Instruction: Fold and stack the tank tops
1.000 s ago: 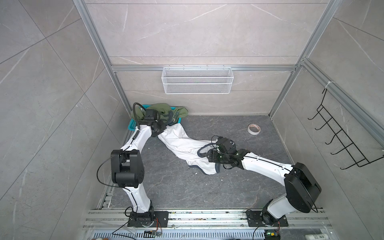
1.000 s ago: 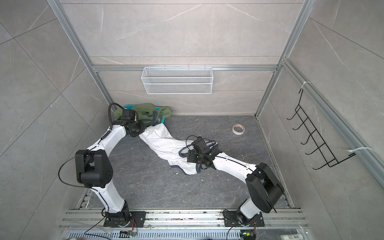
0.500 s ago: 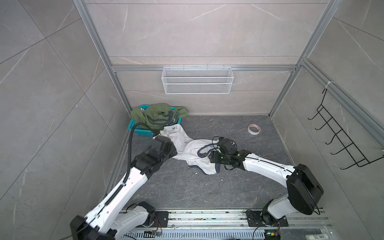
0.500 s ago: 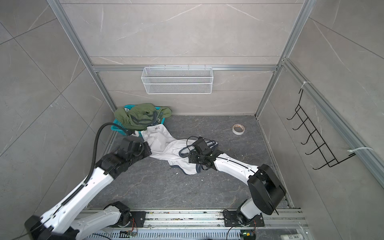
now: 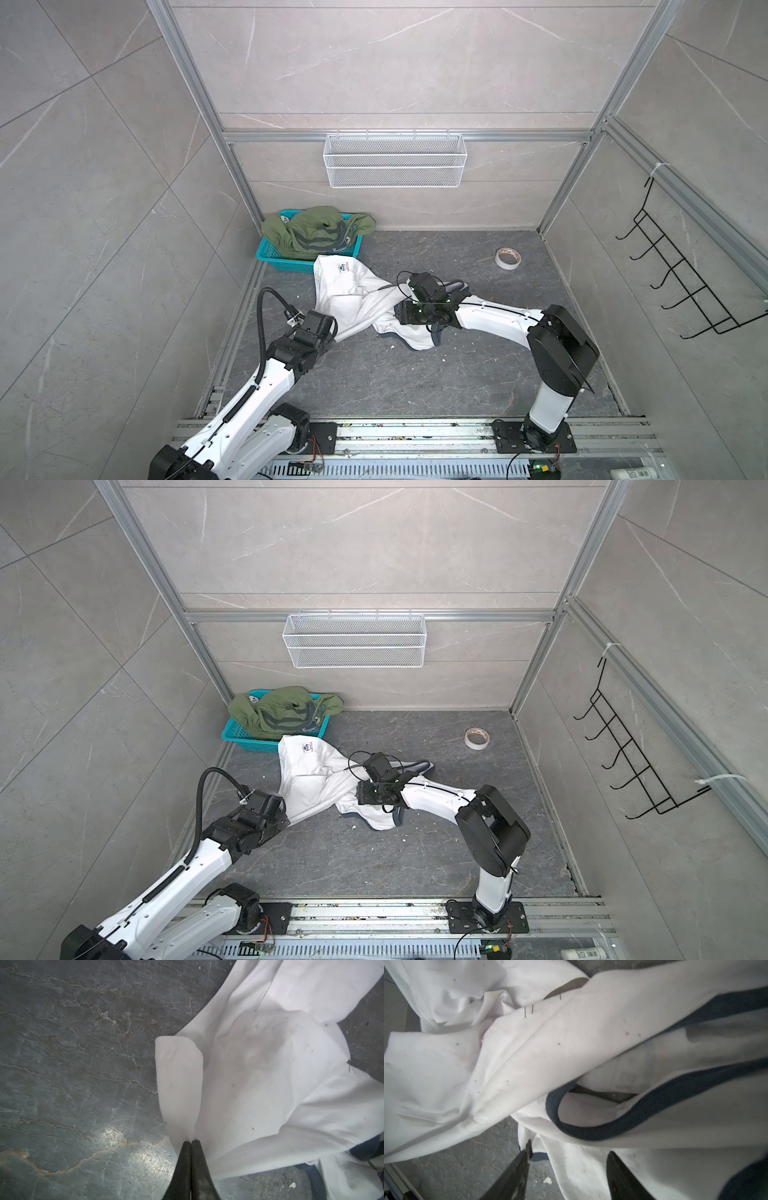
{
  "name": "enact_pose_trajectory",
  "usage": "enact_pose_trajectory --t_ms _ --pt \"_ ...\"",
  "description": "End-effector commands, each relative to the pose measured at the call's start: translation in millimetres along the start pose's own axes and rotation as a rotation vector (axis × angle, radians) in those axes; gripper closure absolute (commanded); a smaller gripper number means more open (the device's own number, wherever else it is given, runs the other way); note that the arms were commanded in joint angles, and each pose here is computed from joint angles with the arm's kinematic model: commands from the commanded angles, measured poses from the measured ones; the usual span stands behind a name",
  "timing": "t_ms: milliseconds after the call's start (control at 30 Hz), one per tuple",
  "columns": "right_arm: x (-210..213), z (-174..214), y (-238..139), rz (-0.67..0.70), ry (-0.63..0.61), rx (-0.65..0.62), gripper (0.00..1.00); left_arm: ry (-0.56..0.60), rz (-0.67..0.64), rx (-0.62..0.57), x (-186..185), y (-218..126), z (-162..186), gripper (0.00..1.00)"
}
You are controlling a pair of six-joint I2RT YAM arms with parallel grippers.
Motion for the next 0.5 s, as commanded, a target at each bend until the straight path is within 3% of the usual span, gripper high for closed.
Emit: enact_pose_trajectory --t_ms 0,267,467 --pt "9 -9 9 -0.02 -0.035 0.005 0.44 -0.001 0.07 -0.024 -21 -4 -17 1.0" --pt "9 -11 26 0.002 -0.054 0.046 0.67 -0.005 0.079 -0.04 -25 -8 -29 1.0" --pt "6 -13 10 0.038 -0.084 0.02 0.87 -0.013 0.084 -0.06 -26 -15 -42 1.0"
Point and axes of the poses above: each gripper's point midway between its finger pads, its own y axis out along the fingers, its own x axis along the line the jaws close on, z = x × y, the point moved 6 cm from there along -y, back along the fingers, and after that the axes turned 8 degrees about -y, right-handed, at the moved point
